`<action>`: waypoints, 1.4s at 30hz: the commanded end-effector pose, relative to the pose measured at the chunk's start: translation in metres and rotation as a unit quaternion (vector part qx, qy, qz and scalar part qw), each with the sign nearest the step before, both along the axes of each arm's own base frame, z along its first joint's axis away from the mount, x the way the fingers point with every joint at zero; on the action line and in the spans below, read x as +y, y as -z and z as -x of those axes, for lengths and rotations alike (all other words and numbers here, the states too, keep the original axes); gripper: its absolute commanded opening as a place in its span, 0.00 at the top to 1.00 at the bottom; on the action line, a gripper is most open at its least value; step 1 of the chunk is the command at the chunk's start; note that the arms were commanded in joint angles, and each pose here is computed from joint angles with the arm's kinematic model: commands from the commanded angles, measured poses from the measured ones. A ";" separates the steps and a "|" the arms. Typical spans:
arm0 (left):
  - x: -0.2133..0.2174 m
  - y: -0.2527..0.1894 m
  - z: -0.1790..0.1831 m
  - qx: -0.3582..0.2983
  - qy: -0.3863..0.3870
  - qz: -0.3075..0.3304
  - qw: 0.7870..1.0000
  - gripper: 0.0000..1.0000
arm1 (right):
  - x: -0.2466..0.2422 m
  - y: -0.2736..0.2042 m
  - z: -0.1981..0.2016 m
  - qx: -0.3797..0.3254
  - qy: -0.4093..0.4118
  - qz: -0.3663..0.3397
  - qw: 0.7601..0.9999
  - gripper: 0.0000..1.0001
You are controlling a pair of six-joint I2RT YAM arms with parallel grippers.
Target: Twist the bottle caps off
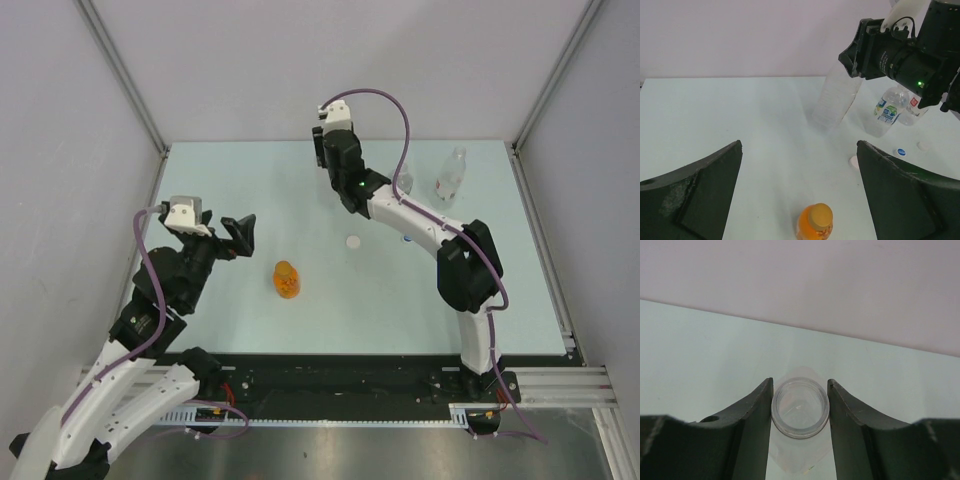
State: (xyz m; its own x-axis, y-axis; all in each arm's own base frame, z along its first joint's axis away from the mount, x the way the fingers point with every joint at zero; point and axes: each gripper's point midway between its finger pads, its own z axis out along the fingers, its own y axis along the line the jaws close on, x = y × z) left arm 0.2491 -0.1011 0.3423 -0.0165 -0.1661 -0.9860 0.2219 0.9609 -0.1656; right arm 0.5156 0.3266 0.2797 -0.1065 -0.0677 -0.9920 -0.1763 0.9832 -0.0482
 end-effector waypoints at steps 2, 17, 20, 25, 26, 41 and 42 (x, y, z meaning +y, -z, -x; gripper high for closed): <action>0.001 -0.005 0.000 -0.014 0.000 -0.002 1.000 0.00 | -0.014 -0.007 -0.017 0.004 0.025 -0.044 0.999 1.00; -0.008 0.007 -0.004 0.007 0.015 -0.005 1.000 0.00 | -0.021 0.043 -0.018 0.058 0.022 -0.039 0.997 1.00; -0.011 0.010 -0.005 0.012 0.017 -0.005 1.000 0.00 | -0.022 0.049 -0.017 0.065 0.025 -0.035 0.997 1.00; -0.012 0.012 -0.007 0.016 0.018 -0.006 1.000 0.00 | -0.023 0.052 -0.015 0.070 0.024 -0.033 0.997 0.77; -0.012 0.012 -0.007 0.016 0.018 -0.007 1.000 0.00 | -0.023 0.051 -0.014 0.070 0.024 -0.032 0.997 0.72; -0.014 0.014 -0.009 0.021 0.019 -0.007 1.000 0.00 | -0.027 0.039 -0.009 0.067 0.026 -0.041 0.997 0.25; -0.014 0.014 -0.009 0.021 0.019 -0.007 1.000 0.00 | -0.028 0.036 -0.009 0.064 0.027 -0.042 0.997 0.24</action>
State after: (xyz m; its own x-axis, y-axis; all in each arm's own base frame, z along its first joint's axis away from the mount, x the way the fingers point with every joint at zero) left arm 0.2574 -0.1131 0.3252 -0.0698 -0.1320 -0.9888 0.2432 0.9590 -0.1452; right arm 0.5283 0.3038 0.2240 -0.2583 -0.0042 -0.9660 -0.1316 0.9908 0.0309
